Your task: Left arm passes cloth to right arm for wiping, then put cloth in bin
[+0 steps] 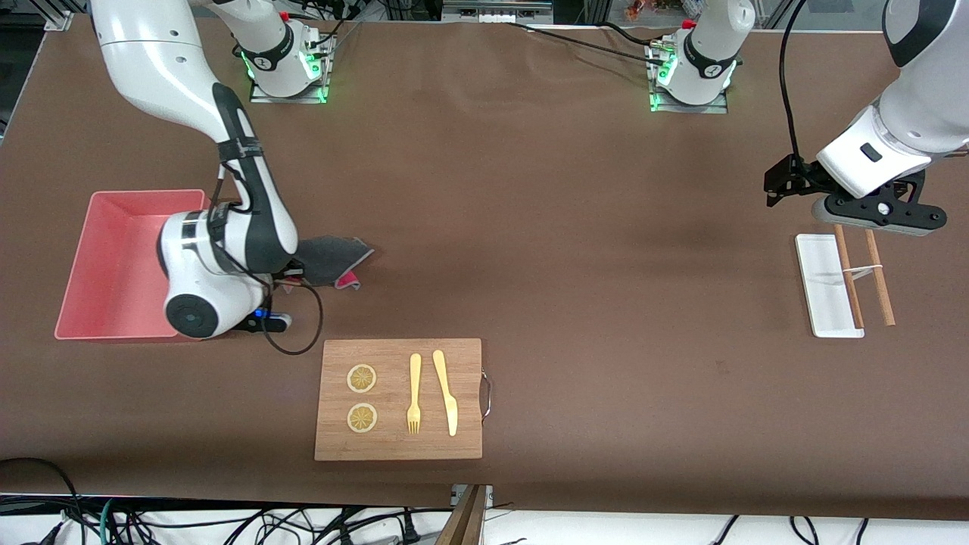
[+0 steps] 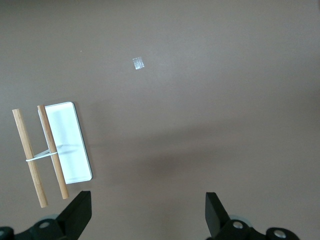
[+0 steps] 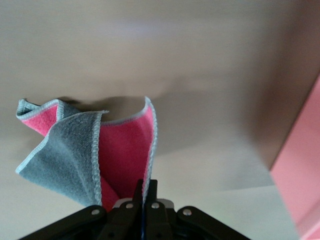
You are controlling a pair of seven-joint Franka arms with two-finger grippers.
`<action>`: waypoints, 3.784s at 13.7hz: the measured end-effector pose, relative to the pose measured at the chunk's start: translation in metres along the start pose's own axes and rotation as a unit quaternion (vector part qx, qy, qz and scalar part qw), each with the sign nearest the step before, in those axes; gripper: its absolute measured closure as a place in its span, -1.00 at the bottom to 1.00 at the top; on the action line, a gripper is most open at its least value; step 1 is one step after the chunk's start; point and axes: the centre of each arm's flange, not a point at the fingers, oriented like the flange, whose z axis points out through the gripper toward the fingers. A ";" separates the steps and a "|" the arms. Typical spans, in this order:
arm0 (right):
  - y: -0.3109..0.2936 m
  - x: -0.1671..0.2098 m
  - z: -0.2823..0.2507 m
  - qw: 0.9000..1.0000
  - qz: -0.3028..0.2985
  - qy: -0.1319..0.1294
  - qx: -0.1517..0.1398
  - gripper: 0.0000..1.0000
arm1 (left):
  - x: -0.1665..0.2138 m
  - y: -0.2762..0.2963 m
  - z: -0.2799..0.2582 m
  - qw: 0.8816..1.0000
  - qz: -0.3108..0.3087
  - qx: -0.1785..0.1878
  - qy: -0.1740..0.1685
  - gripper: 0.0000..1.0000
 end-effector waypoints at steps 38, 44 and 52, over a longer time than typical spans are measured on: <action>0.282 -0.015 0.041 0.993 -0.077 0.088 -0.031 0.96 | 0.000 -0.001 -0.001 1.000 -0.001 0.000 0.000 -1.00; 0.282 -0.007 0.038 0.990 -0.072 0.121 -0.029 0.43 | 0.000 -0.001 -0.001 1.000 -0.001 0.000 0.000 -1.00; 0.268 -0.117 -0.150 0.989 -0.091 0.118 0.021 -1.00 | 0.000 -0.001 -0.001 1.000 -0.001 0.000 0.000 -1.00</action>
